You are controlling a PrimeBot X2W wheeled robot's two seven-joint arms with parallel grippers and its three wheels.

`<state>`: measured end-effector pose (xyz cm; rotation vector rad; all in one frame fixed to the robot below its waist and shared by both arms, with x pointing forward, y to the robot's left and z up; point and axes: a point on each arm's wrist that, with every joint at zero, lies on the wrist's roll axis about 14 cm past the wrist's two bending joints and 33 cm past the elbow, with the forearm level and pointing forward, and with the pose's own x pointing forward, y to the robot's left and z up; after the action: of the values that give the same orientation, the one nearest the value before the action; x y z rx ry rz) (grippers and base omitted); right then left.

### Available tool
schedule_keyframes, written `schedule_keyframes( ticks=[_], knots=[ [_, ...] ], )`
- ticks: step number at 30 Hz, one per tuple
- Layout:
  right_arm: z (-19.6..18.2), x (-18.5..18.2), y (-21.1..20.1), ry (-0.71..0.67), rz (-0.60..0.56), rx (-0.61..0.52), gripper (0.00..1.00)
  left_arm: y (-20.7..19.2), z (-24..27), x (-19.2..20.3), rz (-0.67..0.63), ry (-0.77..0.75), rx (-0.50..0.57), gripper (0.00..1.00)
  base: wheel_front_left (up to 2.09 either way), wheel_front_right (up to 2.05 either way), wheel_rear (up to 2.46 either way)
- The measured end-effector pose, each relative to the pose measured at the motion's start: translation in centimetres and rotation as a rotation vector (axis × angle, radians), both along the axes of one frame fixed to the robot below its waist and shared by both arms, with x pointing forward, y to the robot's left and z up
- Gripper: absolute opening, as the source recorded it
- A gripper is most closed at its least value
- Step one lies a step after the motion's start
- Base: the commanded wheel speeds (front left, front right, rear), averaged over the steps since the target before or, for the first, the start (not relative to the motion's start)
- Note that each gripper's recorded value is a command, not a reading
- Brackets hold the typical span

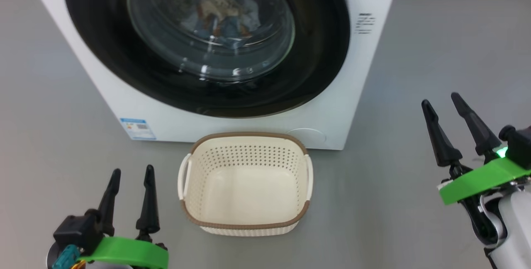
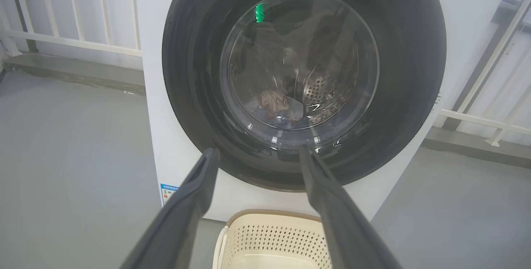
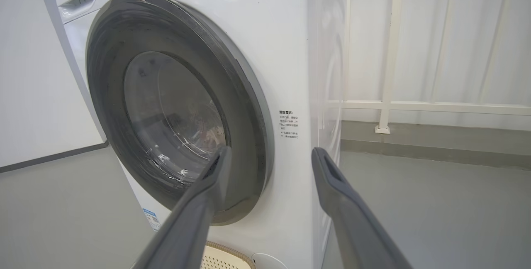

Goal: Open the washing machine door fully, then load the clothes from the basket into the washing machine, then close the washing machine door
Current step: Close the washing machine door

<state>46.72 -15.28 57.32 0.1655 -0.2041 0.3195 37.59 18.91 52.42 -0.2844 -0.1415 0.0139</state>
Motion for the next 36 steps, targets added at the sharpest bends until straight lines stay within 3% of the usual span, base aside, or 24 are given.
schedule_keyframes(
  ticks=[19, 36],
  knots=[
    [-2.1, -6.5, -4.8, 0.046, -0.166, 0.028, 1.0, -3.1, 0.2, -0.3, -0.106, -0.014, -0.026, 1.0, 0.0, 0.0, 0.0],
    [-2.0, -6.6, -4.6, 0.038, -0.168, 0.017, 1.0, -2.9, -0.2, -0.6, -0.102, -0.002, -0.031, 1.0, 0.0, 0.0, 0.0]
  ],
)
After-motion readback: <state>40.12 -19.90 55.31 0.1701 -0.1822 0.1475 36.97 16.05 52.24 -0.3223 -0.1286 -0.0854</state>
